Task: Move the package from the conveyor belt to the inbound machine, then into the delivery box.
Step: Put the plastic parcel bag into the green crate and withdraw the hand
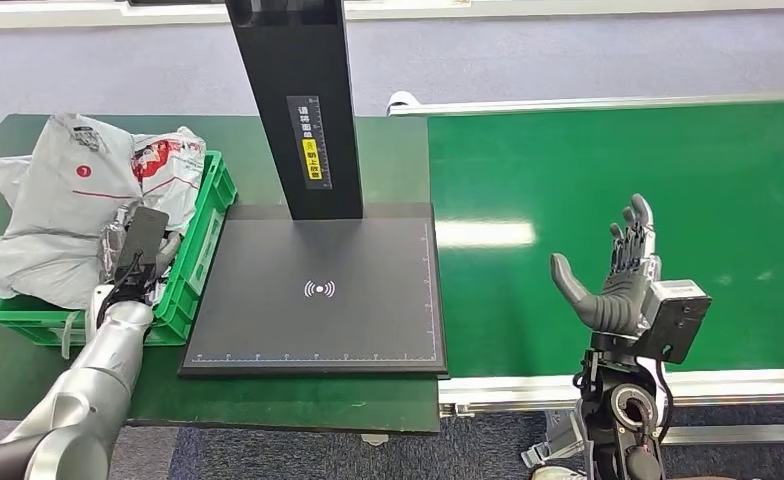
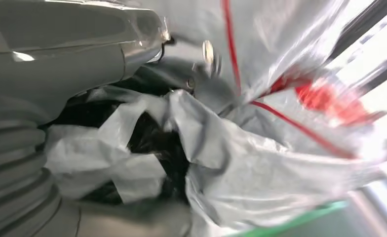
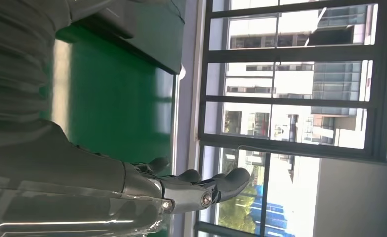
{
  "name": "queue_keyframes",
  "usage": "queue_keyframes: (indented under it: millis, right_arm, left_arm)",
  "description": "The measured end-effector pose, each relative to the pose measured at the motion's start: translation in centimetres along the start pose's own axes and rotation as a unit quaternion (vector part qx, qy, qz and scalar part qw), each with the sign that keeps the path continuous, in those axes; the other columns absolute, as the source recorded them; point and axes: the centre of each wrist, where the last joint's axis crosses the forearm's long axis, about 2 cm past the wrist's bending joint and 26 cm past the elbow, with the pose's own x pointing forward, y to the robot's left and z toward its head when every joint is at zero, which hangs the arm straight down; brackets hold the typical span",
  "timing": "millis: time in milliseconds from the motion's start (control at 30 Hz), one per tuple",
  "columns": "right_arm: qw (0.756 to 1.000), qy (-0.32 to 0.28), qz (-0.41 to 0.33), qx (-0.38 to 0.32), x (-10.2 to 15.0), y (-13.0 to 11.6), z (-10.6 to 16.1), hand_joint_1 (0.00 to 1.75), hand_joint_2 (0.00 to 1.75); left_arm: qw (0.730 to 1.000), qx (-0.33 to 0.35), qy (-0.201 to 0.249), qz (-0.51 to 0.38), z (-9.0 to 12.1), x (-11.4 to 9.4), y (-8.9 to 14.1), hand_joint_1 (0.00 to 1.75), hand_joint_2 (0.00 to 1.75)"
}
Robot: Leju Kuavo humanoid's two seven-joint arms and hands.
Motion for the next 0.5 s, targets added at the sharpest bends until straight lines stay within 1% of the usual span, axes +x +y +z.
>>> queue_keyframes:
  millis: [133,267,333,400,500]
  right_arm:
    - [1.000,0.005,0.007,-0.010,-0.2,-0.6,1.0,0.00,1.75]
    - [1.000,0.009,0.013,-0.018,-0.4,-1.1,1.5,0.00,1.75]
    - [1.000,0.010,0.017,-0.019,-0.4,-1.4,1.7,0.00,1.75]
    - [1.000,0.011,0.021,-0.019,-0.5,-1.6,1.9,0.00,1.75]
    - [0.999,0.014,0.025,-0.018,-0.6,-2.1,2.2,0.00,1.75]
  left_arm:
    - [0.993,0.073,-0.060,0.064,0.0,1.5,1.2,0.00,1.75]
    - [0.978,0.131,-0.134,0.096,0.7,3.7,2.9,0.00,1.75]
    - [0.964,0.154,-0.185,0.111,1.6,4.8,3.6,0.00,1.75]
    - [0.946,0.173,-0.247,0.123,2.9,6.2,4.2,0.00,1.75]
    - [0.917,0.178,-0.327,0.142,5.4,8.6,4.5,0.00,1.75]
